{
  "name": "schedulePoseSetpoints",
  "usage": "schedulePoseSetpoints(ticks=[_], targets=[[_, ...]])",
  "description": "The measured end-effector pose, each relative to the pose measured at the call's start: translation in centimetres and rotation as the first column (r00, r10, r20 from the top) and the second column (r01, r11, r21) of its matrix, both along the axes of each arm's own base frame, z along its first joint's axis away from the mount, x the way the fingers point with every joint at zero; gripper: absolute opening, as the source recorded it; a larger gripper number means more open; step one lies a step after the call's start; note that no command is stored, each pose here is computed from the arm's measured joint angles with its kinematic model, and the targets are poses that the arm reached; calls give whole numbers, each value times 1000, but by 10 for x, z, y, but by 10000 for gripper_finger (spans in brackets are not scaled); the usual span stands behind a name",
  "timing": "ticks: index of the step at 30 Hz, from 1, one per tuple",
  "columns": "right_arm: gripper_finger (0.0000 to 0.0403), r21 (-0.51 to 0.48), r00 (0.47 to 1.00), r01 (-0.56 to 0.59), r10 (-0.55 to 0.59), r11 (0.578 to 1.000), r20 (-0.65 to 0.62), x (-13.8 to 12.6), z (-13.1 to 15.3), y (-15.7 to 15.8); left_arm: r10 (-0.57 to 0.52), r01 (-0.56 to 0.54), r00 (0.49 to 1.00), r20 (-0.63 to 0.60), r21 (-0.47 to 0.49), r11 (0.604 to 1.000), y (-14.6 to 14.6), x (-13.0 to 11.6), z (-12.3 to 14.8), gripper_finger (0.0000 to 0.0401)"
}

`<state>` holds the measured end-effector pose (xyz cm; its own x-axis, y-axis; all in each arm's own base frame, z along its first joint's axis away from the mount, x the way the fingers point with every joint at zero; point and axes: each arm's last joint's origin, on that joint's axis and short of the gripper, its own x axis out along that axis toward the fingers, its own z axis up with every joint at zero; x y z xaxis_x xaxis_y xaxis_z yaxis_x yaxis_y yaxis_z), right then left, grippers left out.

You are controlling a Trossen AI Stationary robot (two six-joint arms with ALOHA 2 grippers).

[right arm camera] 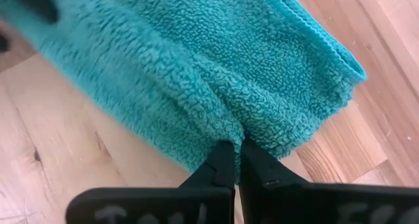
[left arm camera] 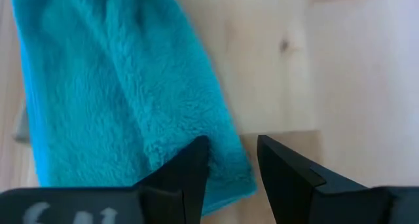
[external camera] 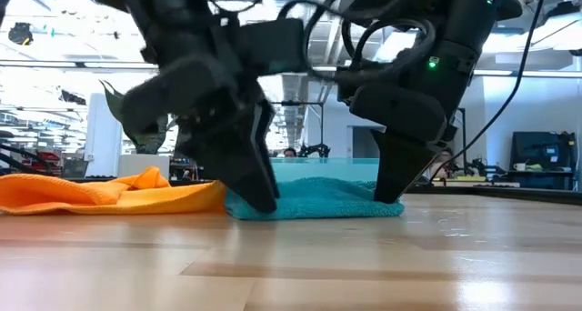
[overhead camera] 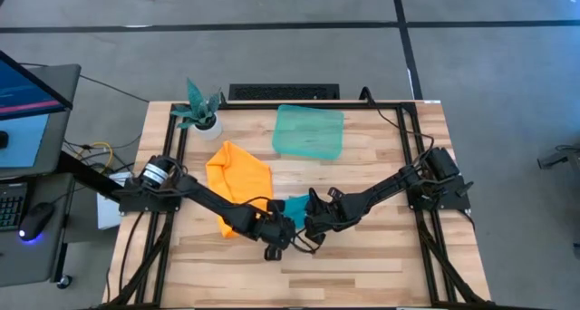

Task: Roll microfiber towels into tight, uniform cylinder then place into a basket
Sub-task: Roll the blue microfiber towel

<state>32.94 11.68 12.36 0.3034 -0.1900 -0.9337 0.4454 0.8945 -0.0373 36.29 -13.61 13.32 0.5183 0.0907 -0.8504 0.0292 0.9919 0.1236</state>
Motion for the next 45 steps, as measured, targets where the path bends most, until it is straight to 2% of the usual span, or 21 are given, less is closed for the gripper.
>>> schedulePoseSetpoints(ticks=[8, 20, 25, 31, 36, 39, 45], targets=[[42, -3, 1000, -7, 7, 1000, 2, -1, 0, 4, 18, -19, 1000, -17, -81, 997, 11, -1, -6, 127], [111, -20, 1000, -22, 22, 1000, -1, -2, 0, 3, 12, -14, 1000, -21, -84, 996, 11, -1, -8, 127], [122, -14, 998, -38, 37, 999, -59, -9, 14, 1, 10, -12, 1000, -20, -88, 996, 11, -1, -8, 127], [123, -97, 997, -78, 75, 992, -34, -27, 44, 8, 10, -12, 1000, -22, -88, 996, 11, -1, -8, 127], [122, -189, 991, -133, 131, 973, -20, -51, 70, 22, 10, -12, 1000, -22, -87, 996, 11, -1, -9, 127], [122, -236, 971, -232, 238, 943, -5, -64, 79, 38, 10, -12, 1000, -22, -87, 996, 11, -1, -9, 127], [123, -334, 915, -366, 402, 868, 42, -69, 66, 75, 10, -12, 1000, -23, -87, 996, 11, -1, -9, 127]])
